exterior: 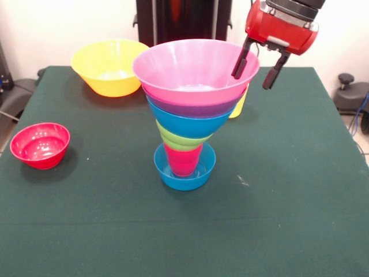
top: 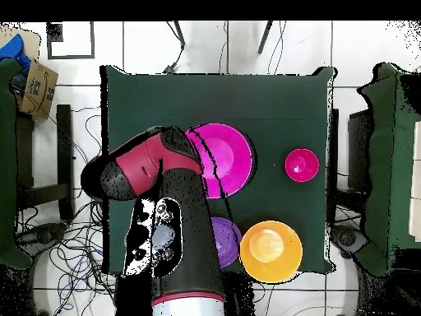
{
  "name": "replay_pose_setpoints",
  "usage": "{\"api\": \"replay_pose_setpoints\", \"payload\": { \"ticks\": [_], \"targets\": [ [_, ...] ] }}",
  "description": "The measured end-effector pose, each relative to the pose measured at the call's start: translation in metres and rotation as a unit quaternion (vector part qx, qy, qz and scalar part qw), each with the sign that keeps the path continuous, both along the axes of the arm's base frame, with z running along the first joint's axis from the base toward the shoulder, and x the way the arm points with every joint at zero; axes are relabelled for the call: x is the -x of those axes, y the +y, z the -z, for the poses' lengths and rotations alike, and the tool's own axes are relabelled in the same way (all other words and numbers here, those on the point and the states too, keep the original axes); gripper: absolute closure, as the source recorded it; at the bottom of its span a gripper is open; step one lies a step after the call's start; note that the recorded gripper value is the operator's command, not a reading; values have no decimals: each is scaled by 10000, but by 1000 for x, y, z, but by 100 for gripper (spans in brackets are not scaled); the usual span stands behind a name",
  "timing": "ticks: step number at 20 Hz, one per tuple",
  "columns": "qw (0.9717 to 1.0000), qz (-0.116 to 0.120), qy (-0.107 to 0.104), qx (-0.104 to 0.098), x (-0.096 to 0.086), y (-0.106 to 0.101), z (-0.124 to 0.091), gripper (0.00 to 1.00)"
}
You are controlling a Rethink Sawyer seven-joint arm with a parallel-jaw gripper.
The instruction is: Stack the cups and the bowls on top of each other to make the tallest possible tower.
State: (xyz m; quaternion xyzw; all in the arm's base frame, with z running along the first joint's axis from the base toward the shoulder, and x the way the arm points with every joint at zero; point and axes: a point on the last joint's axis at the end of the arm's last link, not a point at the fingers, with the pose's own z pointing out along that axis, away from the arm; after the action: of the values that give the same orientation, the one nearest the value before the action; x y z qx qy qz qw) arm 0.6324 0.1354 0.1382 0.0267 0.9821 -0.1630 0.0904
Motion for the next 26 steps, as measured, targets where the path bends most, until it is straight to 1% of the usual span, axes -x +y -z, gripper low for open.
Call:
{"api": "replay_pose_setpoints", "payload": {
  "ticks": [5,8,13,14,19,26],
  "targets": [
    [10000,1,0,-13,-1,0,0,0],
    [10000,32,38,0,0,-2,-1,0],
    [9999,99,106,38,0,-5,-6,0],
    [9999,124,108,50,0,-6,-10,0],
    [9999,167,-1,44,-5,-10,-25,0],
    [9997,232,-112,5,-12,-18,-37,0]
  ]
}}
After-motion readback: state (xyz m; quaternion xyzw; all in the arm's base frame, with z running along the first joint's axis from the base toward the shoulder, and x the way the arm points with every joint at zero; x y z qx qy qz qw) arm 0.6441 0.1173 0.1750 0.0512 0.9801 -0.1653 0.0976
